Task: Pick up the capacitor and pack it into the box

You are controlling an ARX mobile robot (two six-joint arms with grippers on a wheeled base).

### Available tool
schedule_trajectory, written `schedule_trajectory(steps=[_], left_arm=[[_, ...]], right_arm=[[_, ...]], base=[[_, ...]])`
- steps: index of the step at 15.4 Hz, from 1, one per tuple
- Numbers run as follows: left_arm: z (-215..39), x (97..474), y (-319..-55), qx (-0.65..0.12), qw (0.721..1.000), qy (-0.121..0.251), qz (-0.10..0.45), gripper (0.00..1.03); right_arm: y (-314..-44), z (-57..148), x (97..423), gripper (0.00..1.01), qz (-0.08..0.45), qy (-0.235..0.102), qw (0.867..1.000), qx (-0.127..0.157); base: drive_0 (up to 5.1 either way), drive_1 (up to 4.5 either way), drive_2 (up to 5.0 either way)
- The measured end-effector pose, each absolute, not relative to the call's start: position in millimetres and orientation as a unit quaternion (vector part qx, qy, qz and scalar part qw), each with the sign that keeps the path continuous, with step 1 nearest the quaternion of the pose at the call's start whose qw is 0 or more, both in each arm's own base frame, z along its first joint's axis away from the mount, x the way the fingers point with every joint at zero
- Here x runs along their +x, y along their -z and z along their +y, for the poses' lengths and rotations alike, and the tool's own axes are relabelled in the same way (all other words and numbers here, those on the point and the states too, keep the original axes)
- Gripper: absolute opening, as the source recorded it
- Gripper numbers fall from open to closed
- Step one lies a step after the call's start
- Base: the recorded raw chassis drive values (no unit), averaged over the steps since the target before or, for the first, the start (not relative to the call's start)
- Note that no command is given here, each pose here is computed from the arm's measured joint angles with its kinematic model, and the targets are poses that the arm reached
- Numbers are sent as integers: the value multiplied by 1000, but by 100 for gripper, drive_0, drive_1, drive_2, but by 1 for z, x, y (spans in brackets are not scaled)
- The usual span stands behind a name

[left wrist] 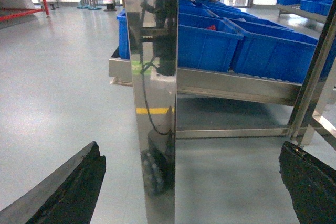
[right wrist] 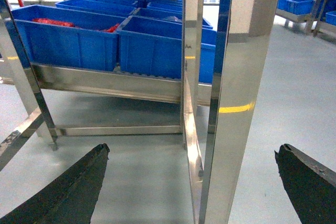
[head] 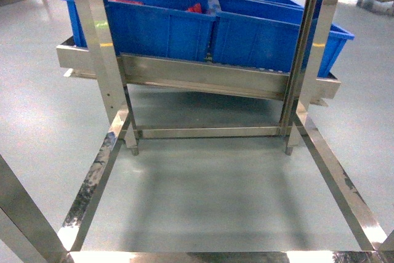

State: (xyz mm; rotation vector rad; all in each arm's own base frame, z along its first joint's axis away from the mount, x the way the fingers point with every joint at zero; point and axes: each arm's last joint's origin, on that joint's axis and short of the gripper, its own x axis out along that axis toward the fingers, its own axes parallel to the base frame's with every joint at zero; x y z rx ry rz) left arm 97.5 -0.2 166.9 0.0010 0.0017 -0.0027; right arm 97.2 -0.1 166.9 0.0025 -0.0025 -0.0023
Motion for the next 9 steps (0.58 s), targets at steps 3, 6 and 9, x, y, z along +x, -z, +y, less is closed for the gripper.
schedule_trajectory(steps=[3, 6, 9], left_arm=[[0, 98, -167, 0, 1000, 1, 1, 98], [0, 98, -167, 0, 1000, 1, 1, 98], [0, 98, -167, 0, 1000, 2, 2, 98]], right_arm=[[-167, 0, 97, 98, -1, 1, 1000, 1], [-167, 0, 97, 98, -1, 1, 1000, 1], [-167, 0, 97, 98, -1, 0, 1000, 1]], base=[[0, 0, 0], [0, 0, 0], [0, 0, 0]])
